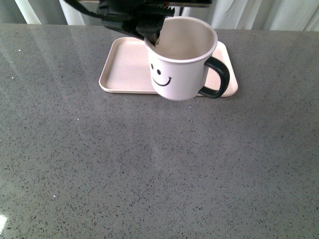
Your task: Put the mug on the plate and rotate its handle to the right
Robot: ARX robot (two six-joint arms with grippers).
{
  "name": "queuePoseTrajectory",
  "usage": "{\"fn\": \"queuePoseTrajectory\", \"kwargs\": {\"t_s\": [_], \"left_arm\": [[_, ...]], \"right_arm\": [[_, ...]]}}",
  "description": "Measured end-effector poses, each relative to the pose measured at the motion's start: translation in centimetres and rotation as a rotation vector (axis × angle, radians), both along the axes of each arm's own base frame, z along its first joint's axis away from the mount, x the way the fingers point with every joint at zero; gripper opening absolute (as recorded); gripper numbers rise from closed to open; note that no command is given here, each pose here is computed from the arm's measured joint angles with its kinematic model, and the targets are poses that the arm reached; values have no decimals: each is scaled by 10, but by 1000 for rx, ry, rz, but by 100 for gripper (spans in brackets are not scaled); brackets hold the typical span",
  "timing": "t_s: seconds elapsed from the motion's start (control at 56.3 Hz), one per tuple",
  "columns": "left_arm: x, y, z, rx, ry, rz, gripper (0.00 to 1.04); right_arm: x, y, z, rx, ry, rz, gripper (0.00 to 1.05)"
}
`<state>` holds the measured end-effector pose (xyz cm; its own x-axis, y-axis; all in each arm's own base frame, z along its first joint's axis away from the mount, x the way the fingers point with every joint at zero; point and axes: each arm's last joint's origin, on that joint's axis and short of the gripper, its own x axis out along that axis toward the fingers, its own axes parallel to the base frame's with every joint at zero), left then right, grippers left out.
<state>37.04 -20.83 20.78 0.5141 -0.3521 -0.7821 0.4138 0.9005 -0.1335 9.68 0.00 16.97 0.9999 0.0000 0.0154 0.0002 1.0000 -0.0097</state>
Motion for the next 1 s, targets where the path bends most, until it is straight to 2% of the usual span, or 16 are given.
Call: {"fn": "queuePoseTrajectory", "kwargs": {"t_s": [0.231,0.853,0.995], "left_arm": [[23,-12,6,-41,-4,51,2],[23,-12,7,-44,-6,54,2],[24,-12,10,-16,29,46,2]], "right_arm": [[0,0,0,0,0,-1,96],[0,0,0,0,0,0,96],[0,0,0,0,0,0,96]]}}
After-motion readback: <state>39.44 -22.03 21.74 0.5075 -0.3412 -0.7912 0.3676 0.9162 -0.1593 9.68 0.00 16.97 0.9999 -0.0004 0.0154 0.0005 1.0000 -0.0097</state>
